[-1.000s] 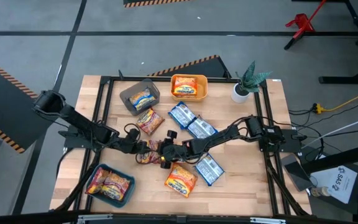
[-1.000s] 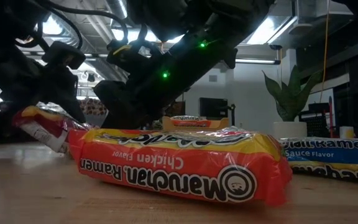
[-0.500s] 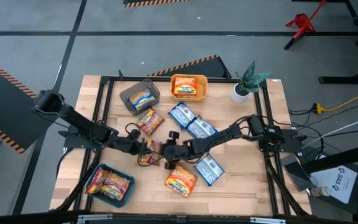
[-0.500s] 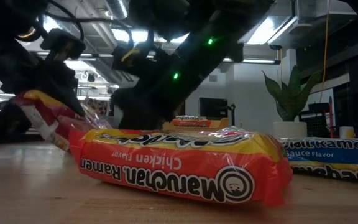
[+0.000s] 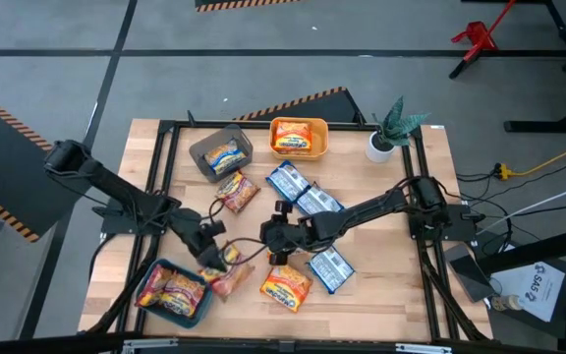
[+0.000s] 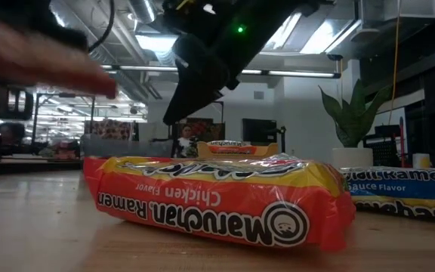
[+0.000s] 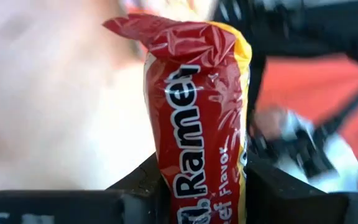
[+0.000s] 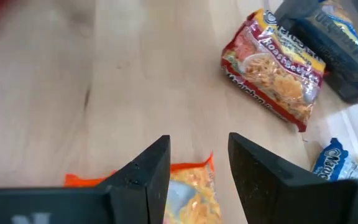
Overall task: Sort Maruchan noodles
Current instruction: Put the pack of red ramen noodle soup into the teal blue bin
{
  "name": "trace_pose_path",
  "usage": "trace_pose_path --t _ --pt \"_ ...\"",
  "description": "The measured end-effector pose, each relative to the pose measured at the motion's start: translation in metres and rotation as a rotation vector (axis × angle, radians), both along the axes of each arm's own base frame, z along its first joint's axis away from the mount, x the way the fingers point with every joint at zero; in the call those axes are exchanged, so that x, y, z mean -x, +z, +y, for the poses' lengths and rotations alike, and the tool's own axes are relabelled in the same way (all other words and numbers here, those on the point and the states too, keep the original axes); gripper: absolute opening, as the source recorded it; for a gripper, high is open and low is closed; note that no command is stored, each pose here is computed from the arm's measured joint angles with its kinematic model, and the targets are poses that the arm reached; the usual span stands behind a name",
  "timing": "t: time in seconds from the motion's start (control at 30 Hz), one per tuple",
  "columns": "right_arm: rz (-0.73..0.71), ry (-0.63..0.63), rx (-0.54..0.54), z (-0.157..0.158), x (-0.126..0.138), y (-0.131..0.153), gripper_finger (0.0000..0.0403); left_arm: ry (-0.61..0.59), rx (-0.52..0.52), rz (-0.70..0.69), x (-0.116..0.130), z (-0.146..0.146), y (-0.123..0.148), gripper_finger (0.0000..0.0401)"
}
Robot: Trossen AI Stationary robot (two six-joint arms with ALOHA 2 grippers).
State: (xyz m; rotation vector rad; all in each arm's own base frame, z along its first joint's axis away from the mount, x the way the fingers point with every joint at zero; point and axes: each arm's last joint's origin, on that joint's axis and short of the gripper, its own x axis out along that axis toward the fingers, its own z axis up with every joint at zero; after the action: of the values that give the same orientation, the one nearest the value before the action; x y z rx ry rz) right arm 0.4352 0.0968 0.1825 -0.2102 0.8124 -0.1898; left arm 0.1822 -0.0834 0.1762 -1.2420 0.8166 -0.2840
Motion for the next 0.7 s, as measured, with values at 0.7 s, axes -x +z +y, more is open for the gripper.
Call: trace_pose_path --t 0.7 --pt "-0.023 -0.045 -0.063 0.005 0.001 0.001 0.0149 -0.754 -0.368 0.088 0.024 -0.026 0.068 0.0123"
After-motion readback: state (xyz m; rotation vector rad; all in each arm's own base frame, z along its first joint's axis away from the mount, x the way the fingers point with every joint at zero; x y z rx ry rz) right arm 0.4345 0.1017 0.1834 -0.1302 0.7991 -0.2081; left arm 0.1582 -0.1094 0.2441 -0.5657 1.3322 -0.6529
